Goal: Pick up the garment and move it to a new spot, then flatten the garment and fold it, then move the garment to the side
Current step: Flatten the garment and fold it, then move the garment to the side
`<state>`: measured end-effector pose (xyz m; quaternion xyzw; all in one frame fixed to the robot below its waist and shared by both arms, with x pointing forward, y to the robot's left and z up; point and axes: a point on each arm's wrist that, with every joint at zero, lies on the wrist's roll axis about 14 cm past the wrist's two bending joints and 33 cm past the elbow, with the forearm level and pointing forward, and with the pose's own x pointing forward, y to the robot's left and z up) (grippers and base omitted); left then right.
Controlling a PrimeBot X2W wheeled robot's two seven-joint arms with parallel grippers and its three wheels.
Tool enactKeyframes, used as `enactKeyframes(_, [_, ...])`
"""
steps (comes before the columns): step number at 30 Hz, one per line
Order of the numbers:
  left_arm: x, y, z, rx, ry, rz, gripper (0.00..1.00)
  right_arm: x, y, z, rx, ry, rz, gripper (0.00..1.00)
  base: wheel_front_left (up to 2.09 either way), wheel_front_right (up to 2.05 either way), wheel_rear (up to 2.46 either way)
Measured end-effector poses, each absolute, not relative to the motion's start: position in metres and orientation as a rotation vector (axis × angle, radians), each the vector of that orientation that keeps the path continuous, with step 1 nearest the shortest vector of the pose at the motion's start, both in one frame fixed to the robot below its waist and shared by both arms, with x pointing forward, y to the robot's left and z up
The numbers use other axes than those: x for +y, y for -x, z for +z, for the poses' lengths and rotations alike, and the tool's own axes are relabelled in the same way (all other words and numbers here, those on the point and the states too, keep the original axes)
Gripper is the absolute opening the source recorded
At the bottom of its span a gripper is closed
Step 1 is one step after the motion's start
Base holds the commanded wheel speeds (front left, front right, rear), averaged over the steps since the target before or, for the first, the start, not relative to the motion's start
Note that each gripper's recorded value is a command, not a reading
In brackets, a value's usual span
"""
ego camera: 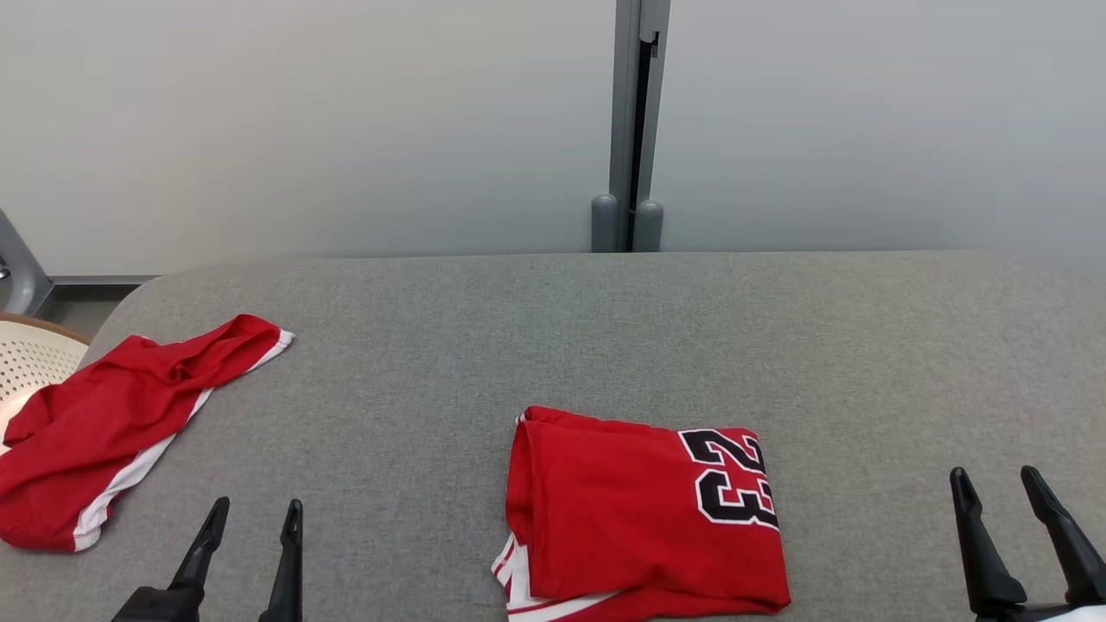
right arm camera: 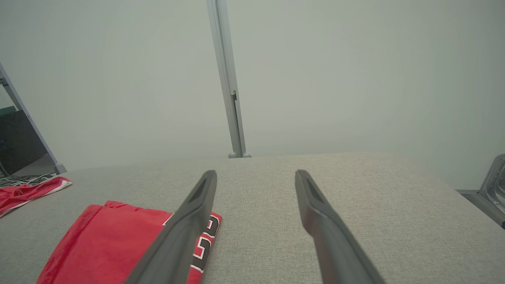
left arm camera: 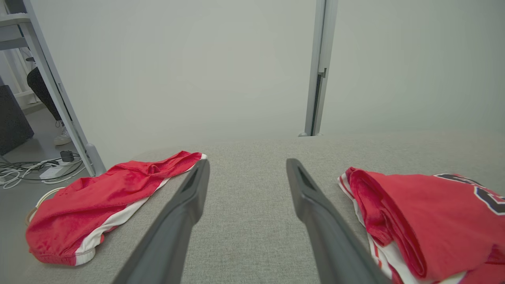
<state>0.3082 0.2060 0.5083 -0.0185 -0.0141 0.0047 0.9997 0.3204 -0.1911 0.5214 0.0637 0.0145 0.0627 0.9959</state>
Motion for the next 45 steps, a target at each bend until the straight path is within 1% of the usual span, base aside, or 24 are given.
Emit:
enactKeyframes(14, [0.205, -0.307, 0.509, -0.02, 0.031, 0.014, 1.0, -0.194, -0.319, 0.518, 0.04, -0.132, 0.114, 1.0, 0.0, 0.0, 0.0])
enactKeyframes(20, [0.203, -0.314, 0.513, -0.026, 0.034, 0.011, 1.0, -0.19, -0.325, 0.506, 0.087, -0.12, 0.126, 1.0, 0.0, 0.0, 0.0])
enactKeyframes(25, [0.197, -0.336, 0.525, -0.067, 0.042, -0.003, 1.0, -0.171, -0.344, 0.482, 0.176, -0.119, 0.179, 1.0, 0.0, 0.0, 0.0])
enactKeyframes(29, [0.197, -0.354, 0.531, -0.101, 0.063, 0.006, 1.0, -0.142, -0.358, 0.447, 0.292, -0.136, 0.252, 1.0, 0.0, 0.0, 0.0])
enactKeyframes(34, [0.211, -0.362, 0.521, -0.086, 0.062, 0.049, 1.0, -0.105, -0.365, 0.399, 0.451, -0.148, 0.335, 1.0, 0.0, 0.0, 0.0])
enactKeyframes(36, [0.213, -0.366, 0.517, -0.079, 0.064, 0.058, 1.0, -0.1, -0.367, 0.378, 0.527, -0.124, 0.349, 1.0, 0.0, 0.0, 0.0])
enactKeyframes(39, [0.217, -0.369, 0.508, -0.062, 0.068, 0.075, 1.0, -0.094, -0.374, 0.36, 0.597, -0.097, 0.365, 1.0, 0.0, 0.0, 0.0])
enactKeyframes(40, [0.218, -0.369, 0.505, -0.05, 0.067, 0.081, 1.0, -0.091, -0.378, 0.359, 0.597, -0.097, 0.37, 1.0, 0.0, 0.0, 0.0])
enactKeyframes(41, [0.219, -0.37, 0.502, -0.044, 0.067, 0.084, 1.0, -0.091, -0.379, 0.353, 0.622, -0.084, 0.371, 0.98, 0.0, 0.0, 0.0])
enactKeyframes(42, [0.22, -0.37, 0.501, -0.043, 0.067, 0.084, 1.0, -0.09, -0.38, 0.351, 0.634, -0.083, 0.372, 0.43, 0.0, 0.0, 0.0])
enactKeyframes(43, [0.22, -0.371, 0.499, -0.039, 0.067, 0.087, 1.0, -0.089, -0.381, 0.351, 0.633, -0.083, 0.374, 0.05, 0.0, 0.0, 0.0])
enactKeyframes(44, [0.221, -0.37, 0.498, -0.034, 0.067, 0.088, 1.0, -0.089, -0.382, 0.349, 0.644, -0.074, 0.375, 0.0, 0.0, 0.0, 0.0])
enactKeyframes(45, [0.221, -0.371, 0.497, -0.033, 0.068, 0.089, 1.0, -0.089, -0.382, 0.349, 0.651, -0.075, 0.374, 0.0, 0.0, 0.0, 0.0])
